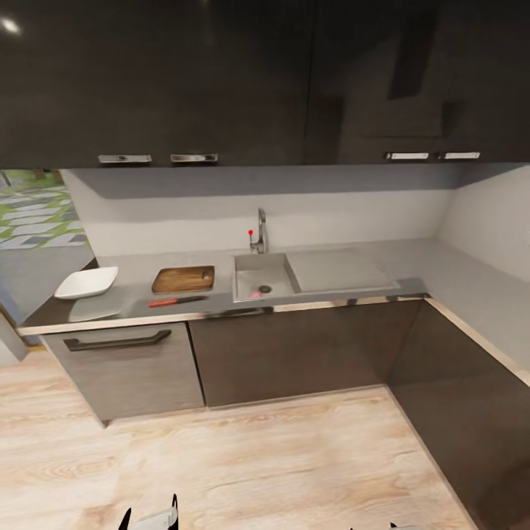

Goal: In the kitchen, take the Vidalia onion out of the sink, dice it on the chopping board with the paring knife, put the diced onion into the bowl on the countertop, then place both the paring knife and the chopping board into the sink.

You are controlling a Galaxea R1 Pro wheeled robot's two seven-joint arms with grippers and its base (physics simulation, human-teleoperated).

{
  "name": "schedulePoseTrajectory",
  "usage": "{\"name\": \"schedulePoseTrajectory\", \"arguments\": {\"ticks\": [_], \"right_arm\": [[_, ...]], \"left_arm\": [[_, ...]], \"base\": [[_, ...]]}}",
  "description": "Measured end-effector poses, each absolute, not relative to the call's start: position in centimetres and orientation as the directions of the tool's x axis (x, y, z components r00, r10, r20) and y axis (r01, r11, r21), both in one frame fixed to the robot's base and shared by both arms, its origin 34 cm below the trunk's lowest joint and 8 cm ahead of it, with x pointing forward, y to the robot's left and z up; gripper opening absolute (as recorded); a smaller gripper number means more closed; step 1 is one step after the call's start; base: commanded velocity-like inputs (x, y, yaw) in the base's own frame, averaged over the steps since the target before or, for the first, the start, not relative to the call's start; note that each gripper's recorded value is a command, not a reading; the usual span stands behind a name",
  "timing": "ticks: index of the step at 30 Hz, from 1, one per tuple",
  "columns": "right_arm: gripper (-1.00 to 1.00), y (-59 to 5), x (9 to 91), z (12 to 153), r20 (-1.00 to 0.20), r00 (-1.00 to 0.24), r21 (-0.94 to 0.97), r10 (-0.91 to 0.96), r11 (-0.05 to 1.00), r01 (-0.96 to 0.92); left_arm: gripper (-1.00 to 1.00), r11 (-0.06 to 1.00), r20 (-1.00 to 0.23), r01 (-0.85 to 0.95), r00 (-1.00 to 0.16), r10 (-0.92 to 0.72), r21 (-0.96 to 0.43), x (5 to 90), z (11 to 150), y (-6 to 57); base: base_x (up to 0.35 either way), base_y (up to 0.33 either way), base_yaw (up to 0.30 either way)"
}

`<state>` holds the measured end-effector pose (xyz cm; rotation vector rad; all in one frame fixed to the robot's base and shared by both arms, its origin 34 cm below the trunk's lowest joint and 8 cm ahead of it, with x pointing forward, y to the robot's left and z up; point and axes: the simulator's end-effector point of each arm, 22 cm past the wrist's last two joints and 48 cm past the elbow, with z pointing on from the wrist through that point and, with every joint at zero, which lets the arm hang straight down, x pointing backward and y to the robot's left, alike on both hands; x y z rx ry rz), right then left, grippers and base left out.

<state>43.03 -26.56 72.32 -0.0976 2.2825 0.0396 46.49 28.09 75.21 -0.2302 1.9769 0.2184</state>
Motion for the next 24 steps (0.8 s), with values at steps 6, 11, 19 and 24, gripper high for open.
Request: {"name": "schedulePoseTrajectory", "arguments": {"ticks": [6, 11, 19, 24], "right_arm": [[1.00, -26.59, 42.83, 72.17, -0.753, -0.655, -0.004, -0.058, 0.997, -0.083], [1.00, -26.60, 42.80, 72.15, -0.753, -0.656, -0.004, -0.058, 0.997, -0.083], [1.00, -26.60, 42.80, 72.14, -0.753, -0.656, -0.004, -0.058, 0.997, -0.083], [1.00, -26.60, 42.80, 72.14, -0.753, -0.656, -0.004, -0.058, 0.997, -0.083]], "left_arm": [[1.00, 0.964, -0.915, -0.260, -0.400, -0.062, 0.048, 46.49, 75.20, 28.09], [1.00, 0.964, -0.915, -0.260, -0.399, -0.062, 0.048, 46.49, 75.22, 28.09], [1.00, 0.964, -0.915, -0.260, -0.400, -0.062, 0.048, 46.49, 75.20, 28.09], [1.00, 0.964, -0.915, -0.260, -0.399, -0.062, 0.048, 46.49, 75.21, 28.09]], "base": [[0.239, -0.213, 0.000], [0.239, -0.214, 0.000], [0.238, -0.224, 0.000], [0.231, -0.231, 0.000]]}}
